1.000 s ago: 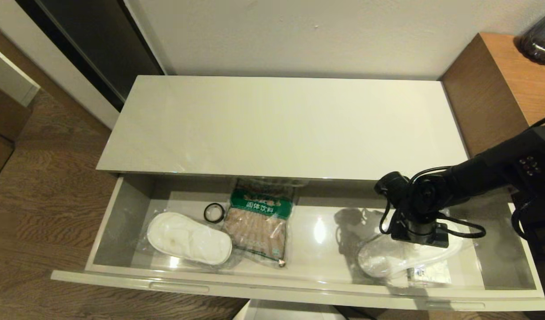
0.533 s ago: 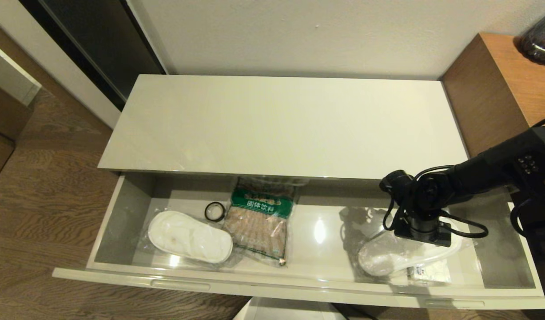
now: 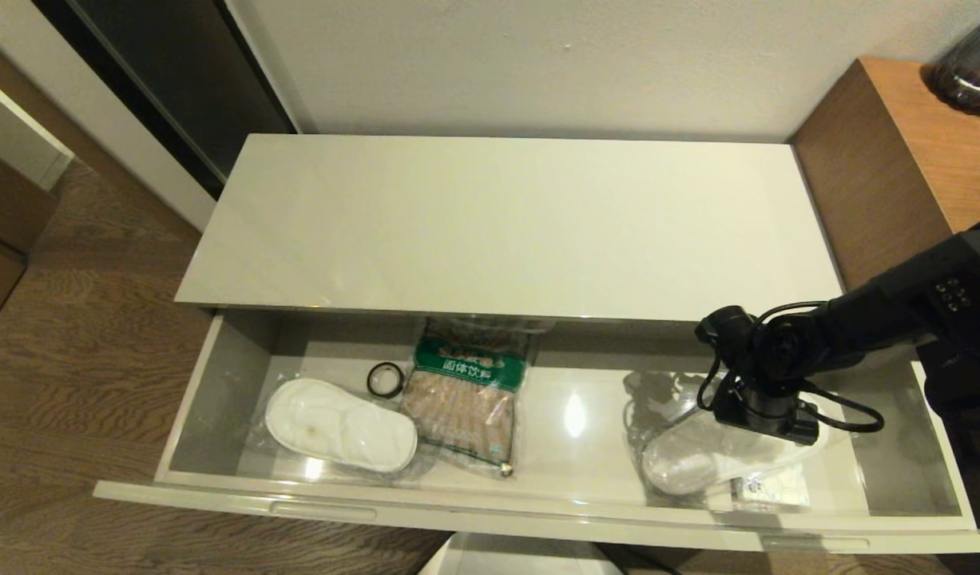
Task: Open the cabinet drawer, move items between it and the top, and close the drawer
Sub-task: Take out the disposable slippers from the drawer
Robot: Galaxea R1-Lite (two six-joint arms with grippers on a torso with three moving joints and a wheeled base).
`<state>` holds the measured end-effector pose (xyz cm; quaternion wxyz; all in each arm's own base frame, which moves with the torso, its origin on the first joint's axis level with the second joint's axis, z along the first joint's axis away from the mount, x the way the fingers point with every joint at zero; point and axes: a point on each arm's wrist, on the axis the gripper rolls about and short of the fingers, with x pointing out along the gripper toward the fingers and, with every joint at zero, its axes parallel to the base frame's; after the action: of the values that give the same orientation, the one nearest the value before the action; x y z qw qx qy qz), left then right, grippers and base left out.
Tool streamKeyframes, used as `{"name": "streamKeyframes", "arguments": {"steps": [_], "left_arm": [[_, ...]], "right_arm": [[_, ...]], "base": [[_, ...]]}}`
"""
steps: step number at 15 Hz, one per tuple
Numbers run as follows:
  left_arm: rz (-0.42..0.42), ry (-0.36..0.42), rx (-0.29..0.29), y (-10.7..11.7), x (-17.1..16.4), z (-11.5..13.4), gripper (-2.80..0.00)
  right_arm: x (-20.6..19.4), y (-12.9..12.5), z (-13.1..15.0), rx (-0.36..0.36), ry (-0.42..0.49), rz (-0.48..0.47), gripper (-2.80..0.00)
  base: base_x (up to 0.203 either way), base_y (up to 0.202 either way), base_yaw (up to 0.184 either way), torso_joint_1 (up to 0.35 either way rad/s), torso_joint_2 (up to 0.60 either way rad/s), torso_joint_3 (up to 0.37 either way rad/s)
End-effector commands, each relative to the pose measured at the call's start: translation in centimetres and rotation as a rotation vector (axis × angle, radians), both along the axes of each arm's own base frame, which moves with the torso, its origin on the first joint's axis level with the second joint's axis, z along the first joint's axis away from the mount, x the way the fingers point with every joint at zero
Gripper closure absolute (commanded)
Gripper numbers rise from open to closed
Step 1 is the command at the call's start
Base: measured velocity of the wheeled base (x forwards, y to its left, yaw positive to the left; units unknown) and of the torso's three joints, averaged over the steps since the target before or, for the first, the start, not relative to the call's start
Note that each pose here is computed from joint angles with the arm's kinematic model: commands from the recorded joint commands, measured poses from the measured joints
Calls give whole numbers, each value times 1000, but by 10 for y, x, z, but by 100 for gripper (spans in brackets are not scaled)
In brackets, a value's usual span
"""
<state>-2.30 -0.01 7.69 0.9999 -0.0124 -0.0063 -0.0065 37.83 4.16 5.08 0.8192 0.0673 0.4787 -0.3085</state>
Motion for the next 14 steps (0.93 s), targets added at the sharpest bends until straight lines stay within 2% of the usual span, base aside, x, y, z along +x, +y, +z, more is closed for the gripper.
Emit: {"name": "streamKeyframes", "arguments": {"steps": [1, 4, 6, 12, 14], "left_arm": [[0, 1, -1, 0, 0, 0, 0], [-1, 1, -1, 0, 0, 0, 0], [-1, 1, -1, 0, 0, 0, 0], [0, 1, -1, 0, 0, 0, 0], [-1, 1, -1, 0, 0, 0, 0]], "right_arm": [[2, 1, 15, 32, -82, 21, -280], [8, 3, 13, 90, -103, 40, -280], [7, 3, 15, 86, -130, 48, -280], [-43, 15, -7, 70, -29, 85, -280], [-48, 22, -14, 44, -67, 101, -280]], "base": [[0, 0, 0, 0, 0, 0], [0, 0, 0, 0, 0, 0], [0, 0, 0, 0, 0, 0], [0, 0, 0, 0, 0, 0], [0, 0, 0, 0, 0, 0]]}}
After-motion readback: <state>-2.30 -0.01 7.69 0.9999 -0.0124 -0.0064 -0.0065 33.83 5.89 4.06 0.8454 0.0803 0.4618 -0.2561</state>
